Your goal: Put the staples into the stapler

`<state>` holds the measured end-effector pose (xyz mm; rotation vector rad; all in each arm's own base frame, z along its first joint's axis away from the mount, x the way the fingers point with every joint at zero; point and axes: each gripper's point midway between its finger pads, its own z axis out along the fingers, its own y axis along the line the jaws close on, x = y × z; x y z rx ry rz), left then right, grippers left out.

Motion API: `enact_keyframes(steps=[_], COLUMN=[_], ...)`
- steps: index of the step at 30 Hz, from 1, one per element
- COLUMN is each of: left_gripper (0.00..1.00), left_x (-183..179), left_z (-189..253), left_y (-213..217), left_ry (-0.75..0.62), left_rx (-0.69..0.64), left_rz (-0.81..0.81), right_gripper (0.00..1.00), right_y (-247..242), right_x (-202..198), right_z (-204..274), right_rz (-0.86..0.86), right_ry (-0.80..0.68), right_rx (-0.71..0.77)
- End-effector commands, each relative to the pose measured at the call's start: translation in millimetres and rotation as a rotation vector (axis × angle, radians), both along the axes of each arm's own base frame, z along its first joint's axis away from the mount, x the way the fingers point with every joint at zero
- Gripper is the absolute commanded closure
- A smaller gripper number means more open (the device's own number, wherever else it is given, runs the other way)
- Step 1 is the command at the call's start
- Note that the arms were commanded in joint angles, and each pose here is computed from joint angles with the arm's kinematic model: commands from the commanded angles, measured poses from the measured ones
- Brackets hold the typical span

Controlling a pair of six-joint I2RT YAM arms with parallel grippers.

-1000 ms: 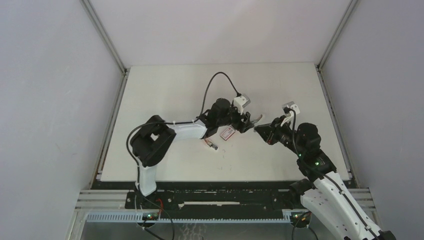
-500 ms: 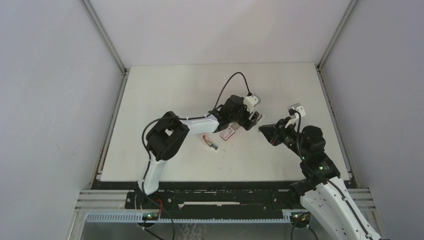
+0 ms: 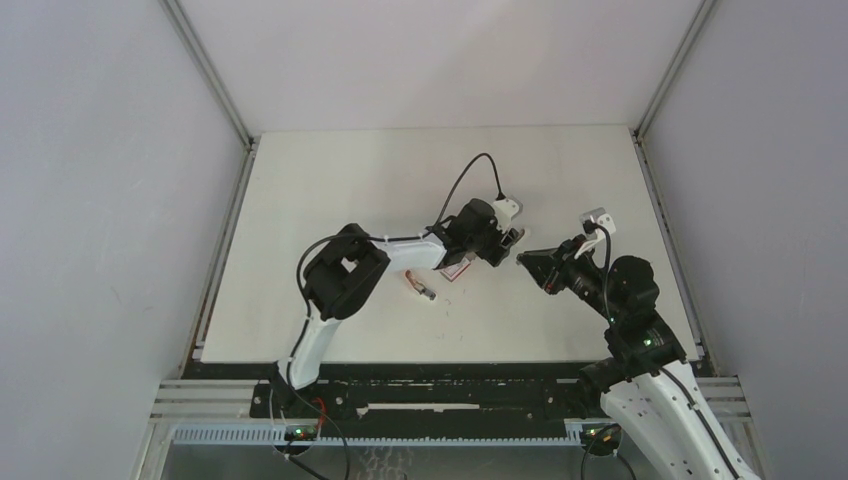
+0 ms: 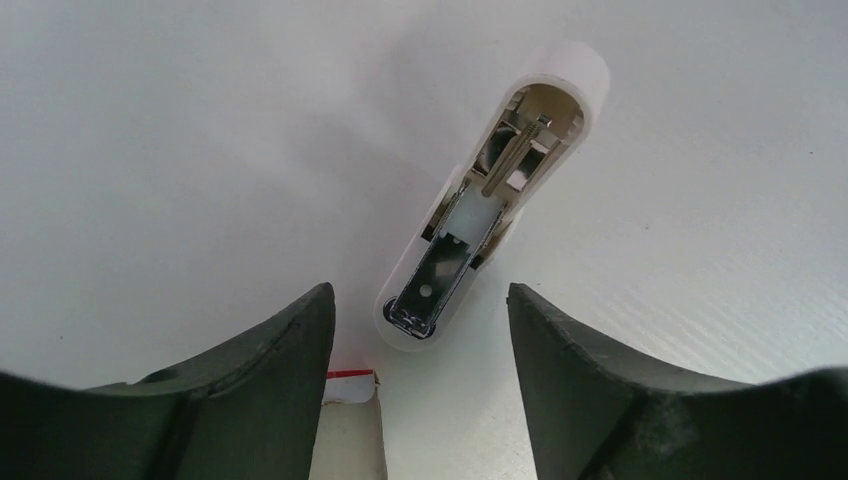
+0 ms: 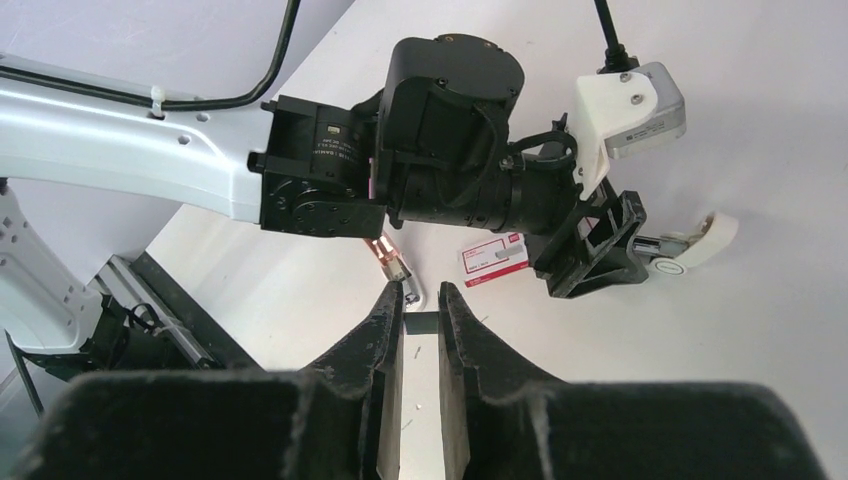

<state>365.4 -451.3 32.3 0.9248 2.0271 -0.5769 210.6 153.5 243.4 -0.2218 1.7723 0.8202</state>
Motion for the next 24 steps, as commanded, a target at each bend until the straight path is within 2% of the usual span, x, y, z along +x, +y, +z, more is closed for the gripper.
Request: enact_keyframes(steps=[1,6,12,16,22,24], left_gripper=[0.35,0.53,0.62,0.71,0.86,0.88], left_x=[5,1,-5,-9,-19,-29], left_z=[13,13,12,13,24,27], left_y=[-15,-12,-16,-16,4,10], left_ry=[-0.016,-0.031,-0.04,-0.062,-0.067,-0.051], left_rx=[-0.037,-0.033,-0.028,-0.009,-0.034,-0.05], left_rz=[0.021,0.05,0.034,0.045,0.169,0.205], right_gripper=[0.9,0.9,0.9,0.9,0.9,0.9], right_y=[1,1,1,1,-2,-3], right_x=[-2,-3,-3,-4,-1,0], right_z=[30,29,28,27,23,19], right_rz=[0.008,0.009,0.009,0.007,-0.015,-0.02], right_ry=[-0.064,-0.055,-0.05,-0.043,-0.035,-0.024], right_rx=[0.046,0.051,0.051,0.05,0.036,0.029])
